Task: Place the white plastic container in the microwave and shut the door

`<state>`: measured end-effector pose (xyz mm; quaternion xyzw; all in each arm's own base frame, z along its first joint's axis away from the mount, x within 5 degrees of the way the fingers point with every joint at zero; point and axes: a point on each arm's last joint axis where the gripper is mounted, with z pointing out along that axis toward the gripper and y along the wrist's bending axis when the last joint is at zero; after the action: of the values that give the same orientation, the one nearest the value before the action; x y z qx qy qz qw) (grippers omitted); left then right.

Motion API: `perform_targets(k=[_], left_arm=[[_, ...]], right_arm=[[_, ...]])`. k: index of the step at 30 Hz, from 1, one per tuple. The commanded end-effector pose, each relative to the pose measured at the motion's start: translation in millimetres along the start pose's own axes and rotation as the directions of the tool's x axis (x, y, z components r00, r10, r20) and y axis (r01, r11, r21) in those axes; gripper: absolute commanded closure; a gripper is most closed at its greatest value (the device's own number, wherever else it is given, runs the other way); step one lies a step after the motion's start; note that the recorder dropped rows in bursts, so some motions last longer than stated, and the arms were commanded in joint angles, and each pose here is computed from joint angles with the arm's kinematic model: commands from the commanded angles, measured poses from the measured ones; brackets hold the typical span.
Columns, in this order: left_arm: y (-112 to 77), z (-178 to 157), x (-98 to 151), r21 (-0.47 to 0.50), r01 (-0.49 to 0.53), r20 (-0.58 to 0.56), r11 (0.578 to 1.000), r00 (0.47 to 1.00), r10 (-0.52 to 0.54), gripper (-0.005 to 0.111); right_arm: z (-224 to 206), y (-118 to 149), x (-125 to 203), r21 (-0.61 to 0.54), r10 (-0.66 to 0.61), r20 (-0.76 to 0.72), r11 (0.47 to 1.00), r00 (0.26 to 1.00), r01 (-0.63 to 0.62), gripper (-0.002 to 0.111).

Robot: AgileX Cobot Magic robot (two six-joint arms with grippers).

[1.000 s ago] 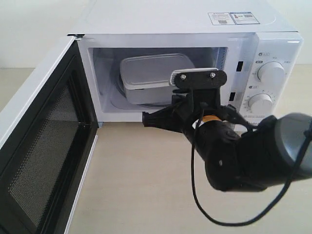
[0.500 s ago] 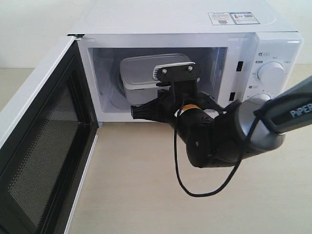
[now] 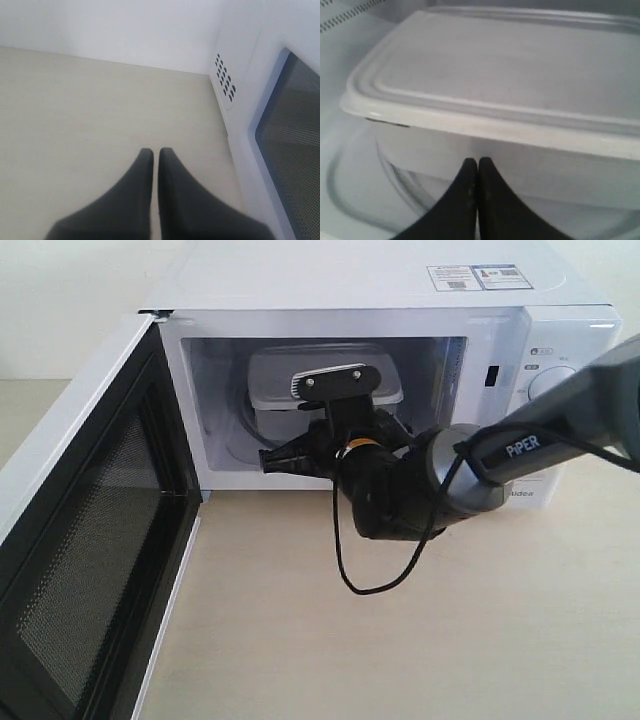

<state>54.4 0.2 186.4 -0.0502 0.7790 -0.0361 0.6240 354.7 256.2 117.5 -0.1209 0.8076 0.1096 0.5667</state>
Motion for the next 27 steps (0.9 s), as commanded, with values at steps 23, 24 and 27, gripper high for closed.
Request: perform_targets(k=[23,24,27], left_arm=[[-0.3,0,1,0.008,0.007,0.000,1.000,1.000,-0.007,0.102],[-0.3,0,1,0.008,0.007,0.000,1.000,1.000,-0.007,0.102],[-0.3,0,1,0.008,0.007,0.000,1.000,1.000,-0.007,0.102]], right_arm=[[-170,-3,-25,-0.216,-0.110,-0.100,0.973,0.989,0.086,0.108],[-194,-1,-27,-0.262,-0.090,-0.088,0.963,0.992,0.064,0.108],[-249,3,-33,-0.401,-0.006,-0.098,0.915,0.995,-0.034,0.108]])
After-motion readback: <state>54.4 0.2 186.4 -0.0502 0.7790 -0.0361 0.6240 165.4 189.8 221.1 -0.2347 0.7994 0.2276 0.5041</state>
